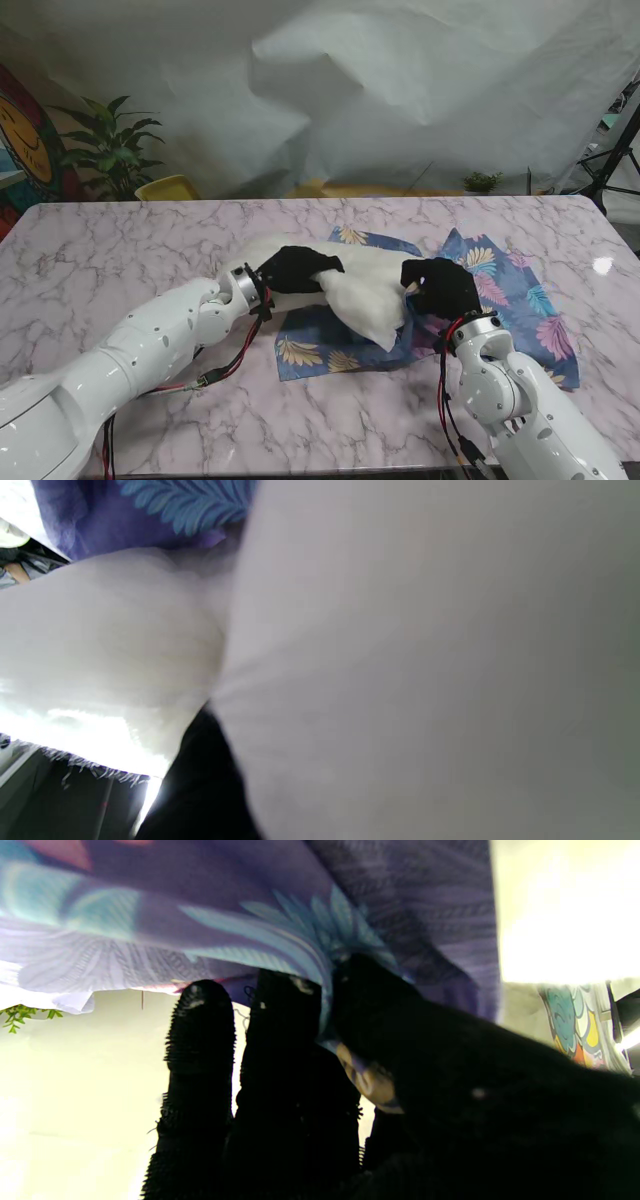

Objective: Put a pillowcase on a pillow

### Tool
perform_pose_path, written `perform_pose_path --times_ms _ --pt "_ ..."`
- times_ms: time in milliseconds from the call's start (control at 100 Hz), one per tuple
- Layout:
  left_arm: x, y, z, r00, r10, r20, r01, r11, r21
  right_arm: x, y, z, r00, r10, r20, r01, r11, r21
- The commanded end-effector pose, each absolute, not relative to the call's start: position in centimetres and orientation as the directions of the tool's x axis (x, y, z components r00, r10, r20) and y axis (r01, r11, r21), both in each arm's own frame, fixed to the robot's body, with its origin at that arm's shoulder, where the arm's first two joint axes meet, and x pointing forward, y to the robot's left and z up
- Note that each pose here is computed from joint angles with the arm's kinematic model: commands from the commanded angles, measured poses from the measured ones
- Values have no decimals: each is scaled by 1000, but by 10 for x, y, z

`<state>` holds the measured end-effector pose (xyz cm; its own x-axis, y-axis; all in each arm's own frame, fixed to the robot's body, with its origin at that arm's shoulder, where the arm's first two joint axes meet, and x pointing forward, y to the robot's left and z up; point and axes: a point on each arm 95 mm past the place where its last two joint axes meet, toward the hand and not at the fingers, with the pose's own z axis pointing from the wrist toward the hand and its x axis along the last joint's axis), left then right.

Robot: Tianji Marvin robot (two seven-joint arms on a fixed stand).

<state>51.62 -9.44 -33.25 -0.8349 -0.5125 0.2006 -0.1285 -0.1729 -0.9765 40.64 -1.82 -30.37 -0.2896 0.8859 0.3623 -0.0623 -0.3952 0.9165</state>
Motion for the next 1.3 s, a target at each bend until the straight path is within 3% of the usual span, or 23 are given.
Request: perform_pose_path --times_ms 0,200,590,1290 --pt "520 -103 -328 -834 -517 191 -130 -153 -980 404 -13 -302 -304 878 368 -60 -404 913" --pt "520 -104 -334 -803 -571 172 -153 -81 -985 404 -12 -301 -316 875 366 -59 -403 913" --pt "520 -120 -340 -670 -718 187 -99 -163 -982 397 -2 -301 -359 864 353 -16 -384 923" --pt "511 -160 -346 -534 -819 210 -120 -173 -978 400 30 -291 -414 848 331 1 -363 932"
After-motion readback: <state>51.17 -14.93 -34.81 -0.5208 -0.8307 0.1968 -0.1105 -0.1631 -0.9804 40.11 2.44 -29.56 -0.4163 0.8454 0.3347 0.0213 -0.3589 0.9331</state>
